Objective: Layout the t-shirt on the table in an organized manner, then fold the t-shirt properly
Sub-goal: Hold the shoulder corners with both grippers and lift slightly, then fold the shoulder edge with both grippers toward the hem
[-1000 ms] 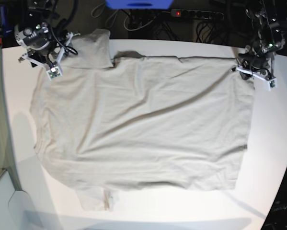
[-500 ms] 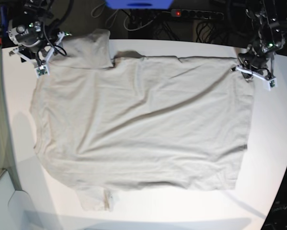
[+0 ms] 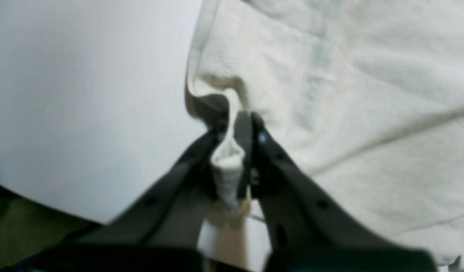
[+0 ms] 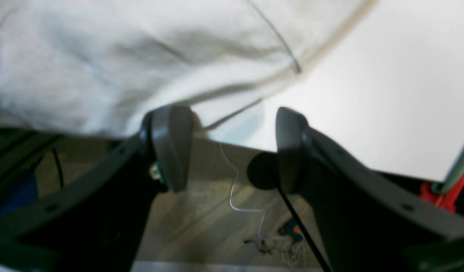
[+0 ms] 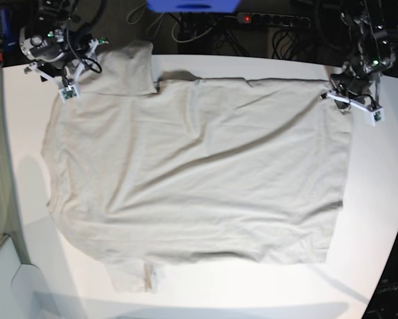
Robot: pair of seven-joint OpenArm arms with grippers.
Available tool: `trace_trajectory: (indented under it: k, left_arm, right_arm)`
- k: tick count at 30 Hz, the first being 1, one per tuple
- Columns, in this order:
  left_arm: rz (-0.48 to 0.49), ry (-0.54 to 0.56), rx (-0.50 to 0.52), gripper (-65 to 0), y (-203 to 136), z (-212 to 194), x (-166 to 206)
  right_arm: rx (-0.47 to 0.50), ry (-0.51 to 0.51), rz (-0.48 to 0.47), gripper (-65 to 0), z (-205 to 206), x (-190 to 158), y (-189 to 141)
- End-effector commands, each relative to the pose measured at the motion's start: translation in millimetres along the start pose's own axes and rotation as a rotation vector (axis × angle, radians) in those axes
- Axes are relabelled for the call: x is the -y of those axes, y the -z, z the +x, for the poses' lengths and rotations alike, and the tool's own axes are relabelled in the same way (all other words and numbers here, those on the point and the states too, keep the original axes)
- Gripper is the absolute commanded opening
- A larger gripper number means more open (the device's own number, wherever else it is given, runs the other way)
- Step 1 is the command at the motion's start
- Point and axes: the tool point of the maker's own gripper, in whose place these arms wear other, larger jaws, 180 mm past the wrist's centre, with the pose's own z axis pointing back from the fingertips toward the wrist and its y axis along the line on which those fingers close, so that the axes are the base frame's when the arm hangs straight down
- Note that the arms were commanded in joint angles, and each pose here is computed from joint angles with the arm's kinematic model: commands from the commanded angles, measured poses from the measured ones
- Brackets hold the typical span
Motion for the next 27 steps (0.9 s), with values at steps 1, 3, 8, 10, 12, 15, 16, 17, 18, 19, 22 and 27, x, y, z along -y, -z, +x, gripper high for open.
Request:
trace_trajectory:
  k: [1,3,8,10,12,15,16,17,18,19,22,27]
  left_arm:
    - [0.003,0.007,-0.106,-64.9,-1,-26,-1]
    - [0.002,0.008,-0.103,-64.9,-1,-25,-1]
    - [0.005,0.009,-0.112,-64.9,-3,-30,-2]
    - [0.005,0.009,-0.112,-64.9,-3,-30,-2]
    - [0.005,0.009,-0.112,-64.9,-3,-30,-2]
    - [0.002,0.006,-0.113,-64.9,-4,-30,-2]
    - [0.001,0.005,-0.113,-64.9,-4,-30,-2]
    - [0.002,0.005,-0.115,-64.9,-4,-31,-2]
    - [0.002,0.005,-0.116,-64.9,-4,-31,-2]
    - [0.0,0.005,-0.117,-64.9,-4,-31,-1]
    - [-0.012,0.015,-0.087,-64.9,-8,-20,4]
    - [-0.034,0.019,-0.034,-64.9,-17,-6,18]
  right_arm:
    - [-0.011,0.001,0.019,-29.0,-3,-6,2]
    - [0.003,0.005,0.035,-30.2,1,-10,2]
    - [0.024,0.031,0.092,-40.6,2,-19,6]
    - [0.005,0.038,0.11,-46.9,-5,-23,12]
    - [-0.01,0.043,0.122,-55.0,-6,-24,18]
    - [-0.026,0.039,0.121,-65.0,-10,-21,22]
    - [-0.025,0.038,0.121,-65.0,-10,-21,22]
    - [-0.017,0.036,0.114,-65.0,-7,-19,20]
    - [-0.011,0.035,0.108,-65.0,-6,-17,19]
    - [0.001,0.033,0.099,-65.0,-2,-15,16]
    - [0.053,0.016,0.056,-65.0,13,-5,2]
    - [0.106,-0.008,0.001,-65.0,31,7,-16]
